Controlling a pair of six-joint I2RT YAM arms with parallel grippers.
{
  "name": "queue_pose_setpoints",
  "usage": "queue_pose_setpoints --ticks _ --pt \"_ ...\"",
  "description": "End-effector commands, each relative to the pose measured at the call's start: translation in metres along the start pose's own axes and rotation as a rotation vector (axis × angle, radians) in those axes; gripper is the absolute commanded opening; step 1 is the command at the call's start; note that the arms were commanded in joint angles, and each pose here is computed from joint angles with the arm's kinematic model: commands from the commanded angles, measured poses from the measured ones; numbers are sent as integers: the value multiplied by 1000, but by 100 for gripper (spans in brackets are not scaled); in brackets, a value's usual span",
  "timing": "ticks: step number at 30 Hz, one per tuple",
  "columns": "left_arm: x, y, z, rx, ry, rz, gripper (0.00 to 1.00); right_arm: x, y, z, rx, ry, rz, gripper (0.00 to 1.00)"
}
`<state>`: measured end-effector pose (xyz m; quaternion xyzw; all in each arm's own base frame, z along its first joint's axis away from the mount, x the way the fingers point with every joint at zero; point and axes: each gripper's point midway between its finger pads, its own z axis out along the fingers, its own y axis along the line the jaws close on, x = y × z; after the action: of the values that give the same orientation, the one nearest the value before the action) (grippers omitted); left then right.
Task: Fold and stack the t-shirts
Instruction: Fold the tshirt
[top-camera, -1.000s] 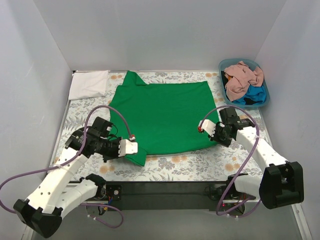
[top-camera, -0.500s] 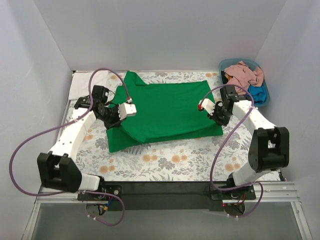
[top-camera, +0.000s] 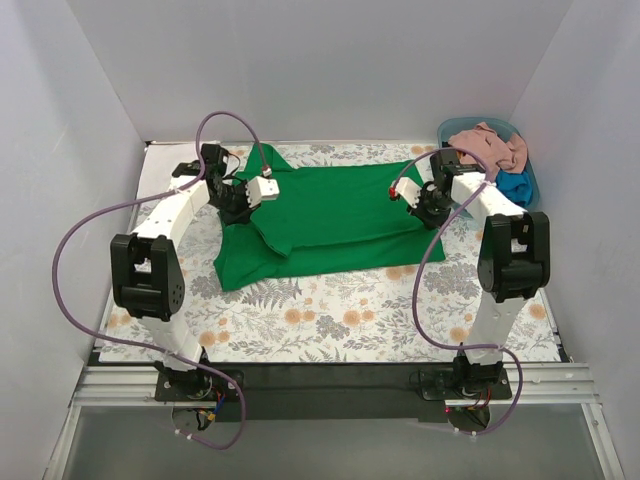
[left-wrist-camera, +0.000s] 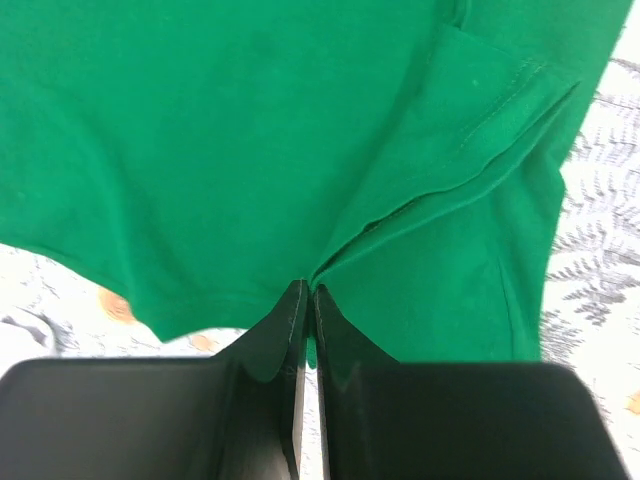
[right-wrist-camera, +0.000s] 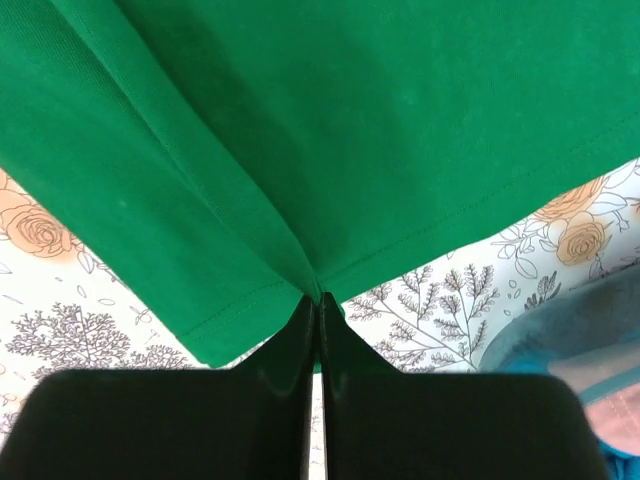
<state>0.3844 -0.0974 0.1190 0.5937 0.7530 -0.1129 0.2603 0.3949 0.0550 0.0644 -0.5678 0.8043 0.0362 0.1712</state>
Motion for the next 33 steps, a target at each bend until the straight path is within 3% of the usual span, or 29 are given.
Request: queue_pose_setpoints --ticks 1,33 --pt "-23 31 -13 -83 -69 70 0 -1 -13 -4 10 8 -59 1" --pt "-21 63 20 -61 -59 141 0 2 -24 3 13 13 -38 1"
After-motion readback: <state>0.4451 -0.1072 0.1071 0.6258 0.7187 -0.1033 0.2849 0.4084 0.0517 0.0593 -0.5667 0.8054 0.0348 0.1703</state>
